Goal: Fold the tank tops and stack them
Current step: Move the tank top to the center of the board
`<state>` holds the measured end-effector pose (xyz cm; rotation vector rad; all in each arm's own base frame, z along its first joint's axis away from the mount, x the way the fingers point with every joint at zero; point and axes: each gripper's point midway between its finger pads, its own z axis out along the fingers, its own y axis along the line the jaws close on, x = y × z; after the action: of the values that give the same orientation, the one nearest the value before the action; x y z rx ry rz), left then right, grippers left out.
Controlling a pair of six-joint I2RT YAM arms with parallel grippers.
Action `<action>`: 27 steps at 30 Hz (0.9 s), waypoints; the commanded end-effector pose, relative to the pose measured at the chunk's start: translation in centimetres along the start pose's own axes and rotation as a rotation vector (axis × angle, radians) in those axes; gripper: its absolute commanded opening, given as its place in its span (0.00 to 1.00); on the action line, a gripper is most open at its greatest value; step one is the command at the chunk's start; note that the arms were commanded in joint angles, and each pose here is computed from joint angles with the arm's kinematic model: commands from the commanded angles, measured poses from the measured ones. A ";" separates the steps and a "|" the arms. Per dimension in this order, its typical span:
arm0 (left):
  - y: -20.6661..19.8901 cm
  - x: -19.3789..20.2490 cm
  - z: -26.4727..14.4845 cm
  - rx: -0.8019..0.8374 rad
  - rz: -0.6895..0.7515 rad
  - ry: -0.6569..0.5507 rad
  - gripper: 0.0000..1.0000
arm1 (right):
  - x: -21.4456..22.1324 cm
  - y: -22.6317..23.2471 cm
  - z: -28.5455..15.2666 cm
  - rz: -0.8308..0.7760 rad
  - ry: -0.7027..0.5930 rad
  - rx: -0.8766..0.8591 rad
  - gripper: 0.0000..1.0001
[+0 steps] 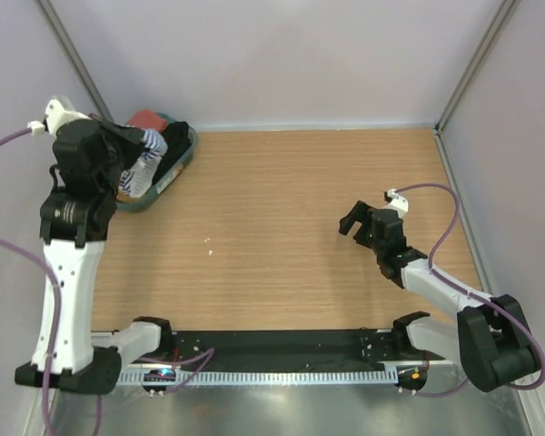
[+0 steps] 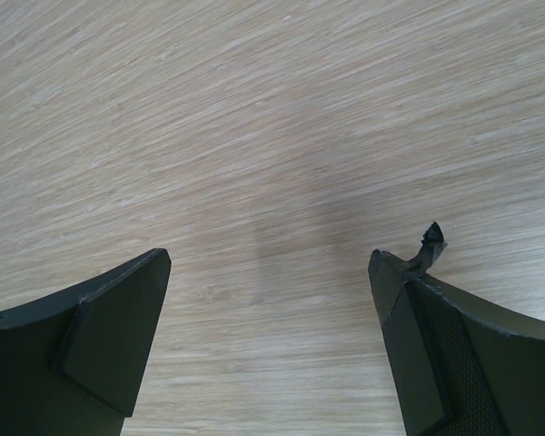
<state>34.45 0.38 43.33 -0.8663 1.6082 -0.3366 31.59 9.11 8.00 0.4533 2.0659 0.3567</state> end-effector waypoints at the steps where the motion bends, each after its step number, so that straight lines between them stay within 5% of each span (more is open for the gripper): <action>1: -4.2 6.2 -3.1 0.194 -0.040 0.215 0.00 | -2.3 1.4 -0.3 -0.003 -0.085 -0.052 1.00; 7: -9.4 12.6 -7.1 0.375 -0.036 0.407 0.00 | -2.3 1.3 -0.4 -0.011 -0.091 -0.050 1.00; 12: -6.6 18.1 -3.1 0.246 0.034 0.472 0.04 | -2.0 1.8 -0.2 -0.032 -0.071 -0.082 1.00; 14: -4.6 22.0 -0.6 0.162 0.099 0.527 0.75 | -1.6 2.9 -0.3 -0.046 -0.055 -0.142 1.00; 15: -3.5 23.4 0.2 0.113 0.129 0.554 0.99 | -1.3 3.2 -0.2 -0.053 -0.045 -0.162 1.00; 17: -1.0 25.9 1.1 0.017 0.228 0.625 1.00 | -0.9 4.6 -0.4 -0.059 -0.023 -0.245 0.99; 20: 0.5 27.3 2.1 -0.043 0.325 0.660 1.00 | 0.5 8.0 -1.3 -0.089 0.040 -0.452 0.84; 27: 3.8 22.8 1.1 -0.074 0.324 0.452 1.00 | 4.6 14.0 -2.4 -0.240 0.194 -0.670 0.71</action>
<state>34.66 -15.45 19.71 -0.5730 2.3377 -0.2807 29.80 19.30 8.07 -0.0182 2.1167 0.8039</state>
